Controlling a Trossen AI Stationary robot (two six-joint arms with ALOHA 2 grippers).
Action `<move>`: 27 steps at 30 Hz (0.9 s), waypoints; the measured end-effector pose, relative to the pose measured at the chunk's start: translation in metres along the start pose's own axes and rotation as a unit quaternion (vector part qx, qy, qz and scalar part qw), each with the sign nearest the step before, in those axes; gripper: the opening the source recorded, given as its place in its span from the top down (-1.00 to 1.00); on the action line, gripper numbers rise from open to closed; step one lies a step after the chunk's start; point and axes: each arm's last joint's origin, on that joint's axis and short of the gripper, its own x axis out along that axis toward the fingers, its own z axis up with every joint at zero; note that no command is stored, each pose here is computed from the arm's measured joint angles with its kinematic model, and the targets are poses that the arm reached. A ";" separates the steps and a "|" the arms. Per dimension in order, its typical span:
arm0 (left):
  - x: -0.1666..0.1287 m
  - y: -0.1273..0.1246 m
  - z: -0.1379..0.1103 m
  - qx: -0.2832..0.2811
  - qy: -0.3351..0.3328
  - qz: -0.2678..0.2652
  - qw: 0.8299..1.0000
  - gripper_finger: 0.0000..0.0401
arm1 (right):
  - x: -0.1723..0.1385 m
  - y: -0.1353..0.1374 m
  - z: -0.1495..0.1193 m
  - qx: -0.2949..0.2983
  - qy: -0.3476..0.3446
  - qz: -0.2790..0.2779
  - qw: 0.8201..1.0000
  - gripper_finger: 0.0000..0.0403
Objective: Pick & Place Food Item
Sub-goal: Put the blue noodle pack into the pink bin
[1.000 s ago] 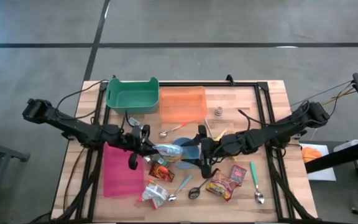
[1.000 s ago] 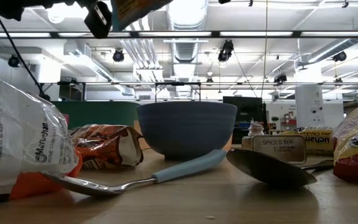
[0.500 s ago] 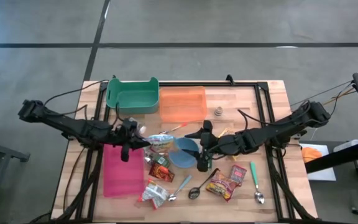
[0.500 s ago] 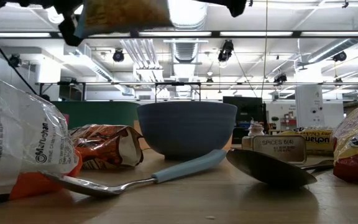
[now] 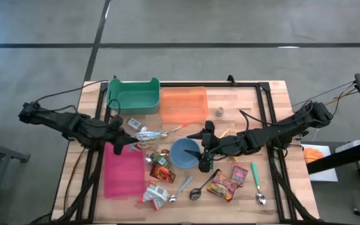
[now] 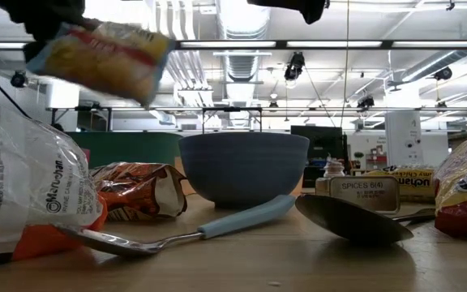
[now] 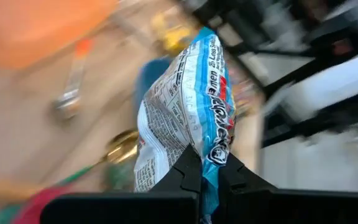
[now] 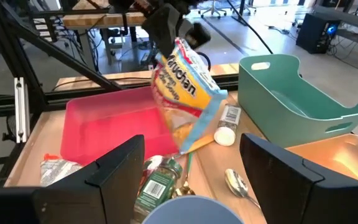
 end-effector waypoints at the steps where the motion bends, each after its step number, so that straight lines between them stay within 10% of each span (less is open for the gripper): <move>1: -0.005 -0.001 0.003 0.002 0.010 0.021 1.000 1.00 | 0.000 0.000 0.000 -0.001 0.000 0.000 1.000 -0.31; 27: 0.010 -0.036 0.015 0.053 0.295 0.237 0.924 1.00 | 0.000 -0.001 -0.006 -0.014 0.023 -0.004 1.000 -0.31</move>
